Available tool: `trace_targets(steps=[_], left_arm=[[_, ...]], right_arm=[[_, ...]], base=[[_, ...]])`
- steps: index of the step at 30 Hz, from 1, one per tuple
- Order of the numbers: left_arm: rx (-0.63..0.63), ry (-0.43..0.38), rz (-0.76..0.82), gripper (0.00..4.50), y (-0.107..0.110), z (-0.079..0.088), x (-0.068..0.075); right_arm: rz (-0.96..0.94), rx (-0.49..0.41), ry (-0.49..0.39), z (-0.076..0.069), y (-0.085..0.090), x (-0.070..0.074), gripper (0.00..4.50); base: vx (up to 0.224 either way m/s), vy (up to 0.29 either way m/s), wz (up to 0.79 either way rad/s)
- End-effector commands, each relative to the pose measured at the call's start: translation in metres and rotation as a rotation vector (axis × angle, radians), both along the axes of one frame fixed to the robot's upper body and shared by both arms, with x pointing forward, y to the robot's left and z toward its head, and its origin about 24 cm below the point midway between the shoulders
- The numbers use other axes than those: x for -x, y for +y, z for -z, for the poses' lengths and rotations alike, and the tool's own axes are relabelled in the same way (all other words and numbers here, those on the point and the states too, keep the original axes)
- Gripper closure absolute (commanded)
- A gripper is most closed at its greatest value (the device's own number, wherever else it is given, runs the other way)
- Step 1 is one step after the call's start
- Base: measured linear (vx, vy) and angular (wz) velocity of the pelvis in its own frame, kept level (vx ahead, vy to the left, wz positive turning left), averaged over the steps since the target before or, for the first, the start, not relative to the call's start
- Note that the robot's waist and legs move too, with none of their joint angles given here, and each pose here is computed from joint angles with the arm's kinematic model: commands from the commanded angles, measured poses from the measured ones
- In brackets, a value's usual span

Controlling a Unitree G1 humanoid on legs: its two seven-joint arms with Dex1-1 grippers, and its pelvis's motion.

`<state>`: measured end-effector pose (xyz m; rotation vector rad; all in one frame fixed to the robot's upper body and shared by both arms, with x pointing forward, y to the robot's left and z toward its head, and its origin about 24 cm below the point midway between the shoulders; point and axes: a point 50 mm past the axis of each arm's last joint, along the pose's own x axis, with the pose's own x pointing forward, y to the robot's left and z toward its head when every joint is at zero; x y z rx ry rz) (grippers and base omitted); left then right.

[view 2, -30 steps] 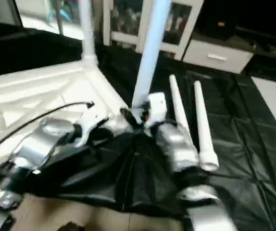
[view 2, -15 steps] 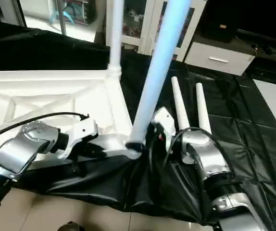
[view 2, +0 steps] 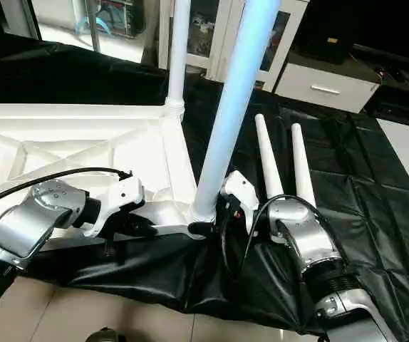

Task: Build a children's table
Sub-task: Rotate leg to tighten

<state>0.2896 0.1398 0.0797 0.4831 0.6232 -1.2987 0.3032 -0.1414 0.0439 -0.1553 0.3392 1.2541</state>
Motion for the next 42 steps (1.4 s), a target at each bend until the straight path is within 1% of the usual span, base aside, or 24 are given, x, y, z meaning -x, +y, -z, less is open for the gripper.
trace_targets(steps=[1, 4, 6, 10, 12, 14, 15, 16, 17, 19, 21, 23, 25, 26, 28, 29, 30, 32, 35, 36, 38, 39, 40, 42], left_arm=[[0.010, 0.062, 0.082, 4.50, -0.011, 0.008, 0.010], [0.008, 0.065, 0.083, 4.50, -0.011, 0.008, 0.010], [0.006, 0.069, 0.083, 4.50, -0.010, 0.008, 0.011], [0.001, 0.072, 0.080, 4.50, -0.009, 0.009, 0.010], [-0.003, 0.064, 0.045, 4.50, -0.010, 0.011, 0.008], [0.002, 0.055, 0.023, 4.50, -0.011, 0.011, 0.006], [0.019, 0.032, -0.029, 4.50, -0.016, 0.013, 0.000], [0.032, 0.012, -0.067, 4.50, -0.019, 0.013, -0.004], [0.033, 0.011, -0.069, 4.50, -0.019, 0.013, -0.004], [0.065, -0.022, -0.148, 4.50, -0.029, 0.014, -0.012], [0.080, -0.045, -0.242, 4.50, -0.035, 0.016, -0.021], [0.080, -0.045, -0.242, 4.50, -0.035, 0.016, -0.021], [0.084, -0.059, -0.333, 4.50, -0.041, 0.018, -0.028], [0.097, -0.095, -0.418, 4.50, -0.048, 0.019, -0.035], [0.110, -0.148, -0.516, 4.50, -0.056, 0.019, -0.043], [0.120, -0.190, -0.556, 4.50, -0.064, 0.019, -0.047], [0.124, -0.205, -0.565, 4.50, -0.066, 0.019, -0.048], [0.127, -0.222, -0.573, 4.50, -0.067, 0.018, -0.050], [0.126, -0.242, -0.587, 4.50, -0.066, 0.016, -0.052], [0.125, -0.245, -0.588, 4.50, -0.063, 0.015, -0.053], [0.128, -0.240, -0.584, 4.50, -0.060, 0.015, -0.053], [0.132, -0.240, -0.576, 4.50, -0.058, 0.015, -0.052], [0.132, -0.240, -0.576, 4.50, -0.058, 0.015, -0.052], [0.135, -0.239, -0.572, 4.50, -0.054, 0.014, -0.052]], right_arm=[[-0.002, -0.002, -0.018, -0.004, -0.005, -0.001, 1.31], [-0.006, -0.004, -0.015, -0.002, -0.005, 0.000, 1.45], [-0.008, -0.006, -0.013, 0.000, -0.005, 0.002, 1.68], [0.009, -0.017, -0.001, 0.003, -0.004, 0.002, 1.75], [0.179, -0.039, 0.007, 0.010, -0.003, -0.006, 1.76], [0.259, -0.043, 0.021, 0.015, -0.003, -0.009, 1.77], [0.389, -0.050, 0.039, 0.023, -0.001, -0.013, 1.78], [0.464, -0.076, 0.057, 0.026, 0.001, -0.015, 1.78], [0.468, -0.078, 0.058, 0.026, 0.002, -0.016, 1.78], [0.626, -0.157, 0.097, 0.031, 0.008, -0.019, 1.78], [0.734, -0.187, 0.108, 0.034, 0.017, -0.021, 1.78], [0.734, -0.187, 0.108, 0.034, 0.017, -0.021, 1.78], [0.794, -0.184, 0.101, 0.038, 0.030, -0.022, 1.78], [0.882, -0.175, 0.116, 0.041, 0.043, -0.024, 1.78], [0.980, -0.133, 0.145, 0.047, 0.062, -0.024, 1.78], [0.989, -0.082, 0.087, 0.045, 0.082, -0.023, 1.78], [0.991, -0.082, 0.067, 0.043, 0.089, -0.024, 1.79], [0.997, -0.094, 0.063, 0.040, 0.095, -0.024, 1.79], [1.016, -0.123, 0.050, 0.035, 0.097, -0.027, 1.79], [1.012, -0.164, 0.052, 0.032, 0.098, -0.029, 1.79], [0.991, -0.192, 0.044, 0.029, 0.097, -0.030, 1.79], [0.935, -0.250, 0.053, 0.026, 0.097, -0.030, 1.79], [0.935, -0.250, 0.053, 0.026, 0.097, -0.030, 1.79], [0.880, -0.314, 0.065, 0.022, 0.097, -0.030, 1.23]], base=[[0.000, 0.000, 0.00], [0.000, 0.000, 0.00], [0.000, 0.000, 0.00], [0.000, 0.000, 0.00], [0.000, 0.000, 0.00], [0.000, 0.000, 0.00], [0.000, 0.000, 0.00], [0.000, 0.000, 0.00], [0.000, 0.000, 0.00], [0.000, 0.000, 0.00], [0.000, 0.000, 0.00], [0.000, 0.000, 0.00], [0.000, 0.000, 0.00], [0.000, 0.000, 0.00], [0.000, 0.000, 0.00], [0.000, 0.000, 0.00], [0.000, 0.000, 0.00], [0.000, 0.000, 0.00], [0.000, 0.000, 0.00], [0.000, 0.000, 0.00], [0.000, 0.000, 0.00], [0.000, 0.000, 0.00], [0.000, 0.000, 0.00], [0.000, 0.000, 0.00]])
